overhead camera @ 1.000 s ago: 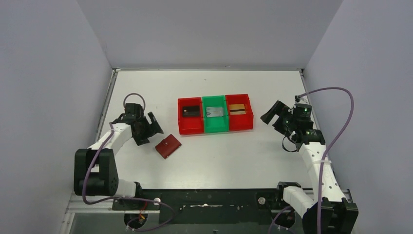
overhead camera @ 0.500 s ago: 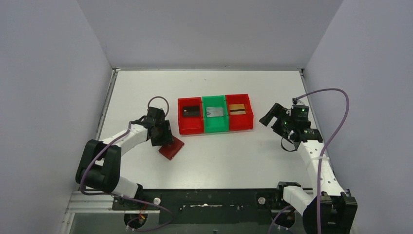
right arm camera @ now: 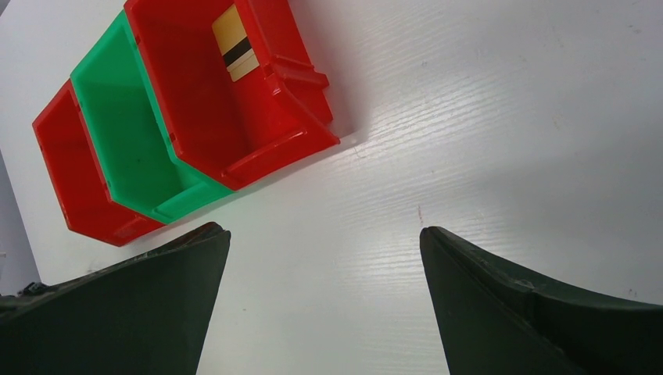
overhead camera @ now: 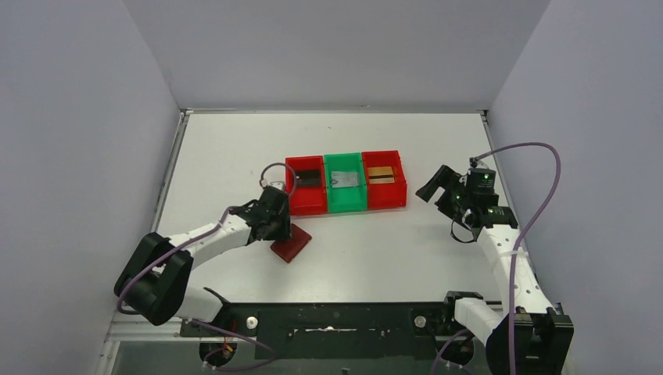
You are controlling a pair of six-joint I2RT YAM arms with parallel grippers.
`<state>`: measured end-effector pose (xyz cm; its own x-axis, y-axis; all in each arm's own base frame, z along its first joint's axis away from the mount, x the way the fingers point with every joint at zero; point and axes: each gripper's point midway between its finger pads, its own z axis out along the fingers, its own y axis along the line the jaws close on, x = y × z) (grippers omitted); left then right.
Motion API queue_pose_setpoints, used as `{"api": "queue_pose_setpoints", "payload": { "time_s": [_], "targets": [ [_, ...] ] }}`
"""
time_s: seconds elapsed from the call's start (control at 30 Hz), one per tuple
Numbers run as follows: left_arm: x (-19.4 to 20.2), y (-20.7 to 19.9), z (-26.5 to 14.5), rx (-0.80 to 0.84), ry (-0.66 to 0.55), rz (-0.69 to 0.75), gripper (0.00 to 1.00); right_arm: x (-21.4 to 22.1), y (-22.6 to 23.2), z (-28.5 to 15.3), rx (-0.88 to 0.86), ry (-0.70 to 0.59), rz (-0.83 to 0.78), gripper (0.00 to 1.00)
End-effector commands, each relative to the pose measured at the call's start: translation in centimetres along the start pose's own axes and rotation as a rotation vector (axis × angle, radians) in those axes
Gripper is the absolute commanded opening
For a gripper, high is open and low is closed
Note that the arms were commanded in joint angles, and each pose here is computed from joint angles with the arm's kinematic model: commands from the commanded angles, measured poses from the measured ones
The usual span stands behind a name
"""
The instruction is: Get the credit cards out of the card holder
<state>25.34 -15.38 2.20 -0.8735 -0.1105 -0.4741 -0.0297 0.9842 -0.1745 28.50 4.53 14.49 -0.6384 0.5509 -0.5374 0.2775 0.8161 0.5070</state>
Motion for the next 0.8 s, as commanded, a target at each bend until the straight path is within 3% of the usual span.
{"api": "queue_pose_setpoints", "payload": {
  "time_s": [0.0, 0.23, 0.43, 0.57, 0.77],
  "targets": [
    [3.3, -0.5, -0.5, 0.004, 0.032, 0.046, 0.25, -0.8, 0.9, -0.2, -0.029, -0.031, -0.008, 0.98],
    [2.8, -5.5, -2.1, 0.169, -0.05, 0.137, 0.25, -0.9, 1.3, -0.6, -0.048, -0.048, -0.007, 0.98],
    [2.0, -10.5, -2.5, 0.316, -0.056, 0.259, 0.26, -0.3, 2.5, -1.2, -0.124, -0.045, -0.058, 0.98],
    [2.7, -12.5, -2.4, 0.329, -0.042, 0.359, 0.27, 0.0, 2.6, -1.5, -0.146, -0.069, -0.078, 0.99],
    [0.6, -11.2, -4.5, 0.27, -0.153, 0.255, 0.51, 2.0, 4.5, -1.0, -0.266, -0.027, -0.128, 0.99]
  ]
}}
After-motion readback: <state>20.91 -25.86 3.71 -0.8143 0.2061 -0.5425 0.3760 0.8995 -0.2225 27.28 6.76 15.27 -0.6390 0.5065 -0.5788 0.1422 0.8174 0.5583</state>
